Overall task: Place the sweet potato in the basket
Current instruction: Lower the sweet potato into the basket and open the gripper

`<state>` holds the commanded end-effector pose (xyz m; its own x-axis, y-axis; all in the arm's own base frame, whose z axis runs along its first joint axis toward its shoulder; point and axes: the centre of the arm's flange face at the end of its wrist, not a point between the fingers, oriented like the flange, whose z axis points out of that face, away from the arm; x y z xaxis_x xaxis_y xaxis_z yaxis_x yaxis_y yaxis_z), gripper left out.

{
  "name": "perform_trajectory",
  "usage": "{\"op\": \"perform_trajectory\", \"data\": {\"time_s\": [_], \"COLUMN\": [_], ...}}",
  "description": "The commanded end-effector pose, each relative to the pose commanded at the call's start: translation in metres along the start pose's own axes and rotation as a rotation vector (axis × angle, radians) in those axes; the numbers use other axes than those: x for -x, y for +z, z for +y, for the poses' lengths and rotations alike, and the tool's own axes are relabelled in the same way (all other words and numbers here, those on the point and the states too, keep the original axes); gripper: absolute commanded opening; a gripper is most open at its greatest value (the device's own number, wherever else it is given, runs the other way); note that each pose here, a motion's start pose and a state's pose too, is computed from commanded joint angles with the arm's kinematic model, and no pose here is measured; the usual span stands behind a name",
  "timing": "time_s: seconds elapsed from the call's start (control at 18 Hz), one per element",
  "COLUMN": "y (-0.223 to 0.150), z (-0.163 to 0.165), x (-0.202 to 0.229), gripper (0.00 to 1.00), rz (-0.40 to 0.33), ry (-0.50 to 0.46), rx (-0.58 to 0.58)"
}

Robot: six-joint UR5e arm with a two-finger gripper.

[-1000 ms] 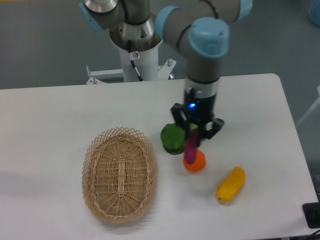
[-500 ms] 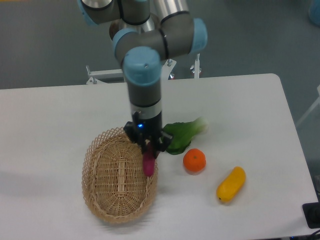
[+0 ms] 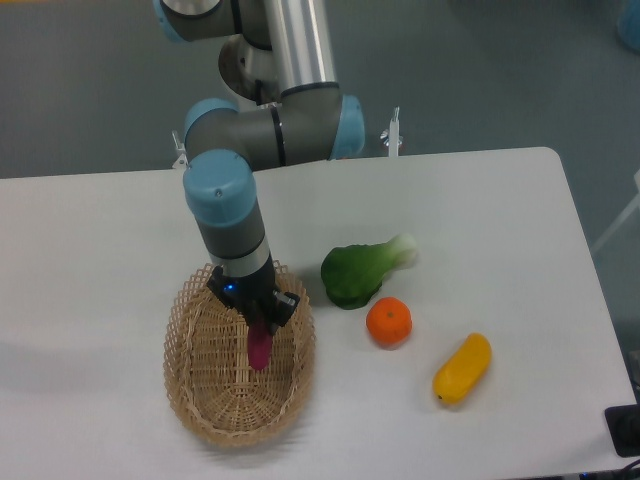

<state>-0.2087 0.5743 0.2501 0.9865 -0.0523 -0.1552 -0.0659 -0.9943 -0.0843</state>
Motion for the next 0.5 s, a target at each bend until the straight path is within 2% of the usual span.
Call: {"op": "perform_trajectory", "data": {"time_s": [0.17,0.28,0.39,0.5], "y": [0.01,0.014,0.019,0.016], "z": [-0.002,-0.004,-0.004,-0.008], "x": [-0.003,-0.011,-0.012,-0.01], "gripper": [0.39,0.48,0.52,0.77], "rz": [0.009,0.015,0.02,0.014], "ry": [0.007,0.022,0.024,0.026], "rx": [0.014,0.019,0.029,0.02]}}
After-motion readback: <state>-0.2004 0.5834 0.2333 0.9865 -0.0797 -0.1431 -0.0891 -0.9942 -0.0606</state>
